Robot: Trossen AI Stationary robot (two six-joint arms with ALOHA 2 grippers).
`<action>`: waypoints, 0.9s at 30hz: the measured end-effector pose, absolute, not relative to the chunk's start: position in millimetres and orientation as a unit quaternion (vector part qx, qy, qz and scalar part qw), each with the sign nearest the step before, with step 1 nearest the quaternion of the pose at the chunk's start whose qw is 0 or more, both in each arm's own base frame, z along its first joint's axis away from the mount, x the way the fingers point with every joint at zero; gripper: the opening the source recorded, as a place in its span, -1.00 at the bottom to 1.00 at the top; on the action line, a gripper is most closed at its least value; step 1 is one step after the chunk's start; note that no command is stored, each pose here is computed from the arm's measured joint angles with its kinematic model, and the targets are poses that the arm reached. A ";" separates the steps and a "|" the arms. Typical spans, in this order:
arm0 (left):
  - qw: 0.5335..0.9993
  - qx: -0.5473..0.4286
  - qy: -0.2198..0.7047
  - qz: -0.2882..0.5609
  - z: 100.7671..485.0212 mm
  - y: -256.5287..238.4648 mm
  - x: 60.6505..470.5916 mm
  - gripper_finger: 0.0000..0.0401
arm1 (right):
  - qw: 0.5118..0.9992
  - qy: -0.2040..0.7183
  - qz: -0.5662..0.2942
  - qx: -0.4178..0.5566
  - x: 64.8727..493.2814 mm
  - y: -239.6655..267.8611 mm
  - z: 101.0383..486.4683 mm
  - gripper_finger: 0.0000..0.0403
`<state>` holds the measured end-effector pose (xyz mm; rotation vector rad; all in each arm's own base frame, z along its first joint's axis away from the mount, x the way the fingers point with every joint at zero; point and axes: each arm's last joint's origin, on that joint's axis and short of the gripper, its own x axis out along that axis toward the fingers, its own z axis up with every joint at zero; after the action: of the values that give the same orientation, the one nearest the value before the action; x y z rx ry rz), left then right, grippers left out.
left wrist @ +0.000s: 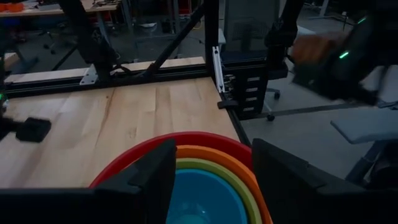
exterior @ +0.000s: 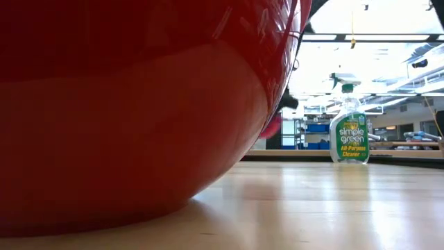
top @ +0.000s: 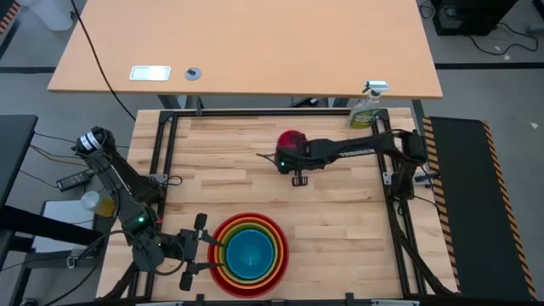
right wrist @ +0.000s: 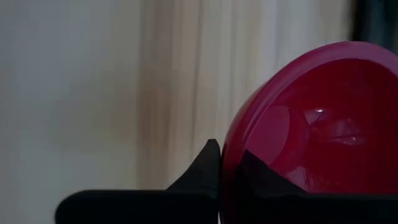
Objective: Nest bowls inside each other
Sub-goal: Stack the pink bowl on top of the blue bowl
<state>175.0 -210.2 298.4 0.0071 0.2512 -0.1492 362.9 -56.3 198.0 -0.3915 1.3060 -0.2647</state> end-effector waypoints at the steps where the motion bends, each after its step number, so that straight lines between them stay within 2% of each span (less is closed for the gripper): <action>1: 0.989 0.002 0.125 -0.074 298.3 -210.2 175.0 0.06 | 0.774 0.592 -0.125 -0.185 363.4 -46.9 206.4 -0.91; 8: 0.990 0.001 0.125 -0.071 298.3 -210.0 175.0 0.06 | 0.815 0.516 -0.135 -0.227 360.8 43.9 250.1 -0.91; 12: 0.993 0.010 0.116 -0.034 298.6 -207.8 175.3 0.06 | 0.842 0.471 -0.119 -0.236 360.3 96.5 264.6 -0.90; 15: 0.994 0.018 0.108 -0.012 299.1 -206.5 175.5 0.06 | 0.851 0.453 -0.105 -0.244 360.1 129.4 266.3 -0.90; 27: 0.993 0.066 0.092 -0.022 303.5 -207.6 176.2 0.06 | 0.878 0.410 -0.006 -0.247 386.5 228.1 268.1 -0.89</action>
<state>176.2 -207.6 303.5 0.1328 0.1848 -0.0436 386.5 228.1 268.1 -0.5142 0.8552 -0.0134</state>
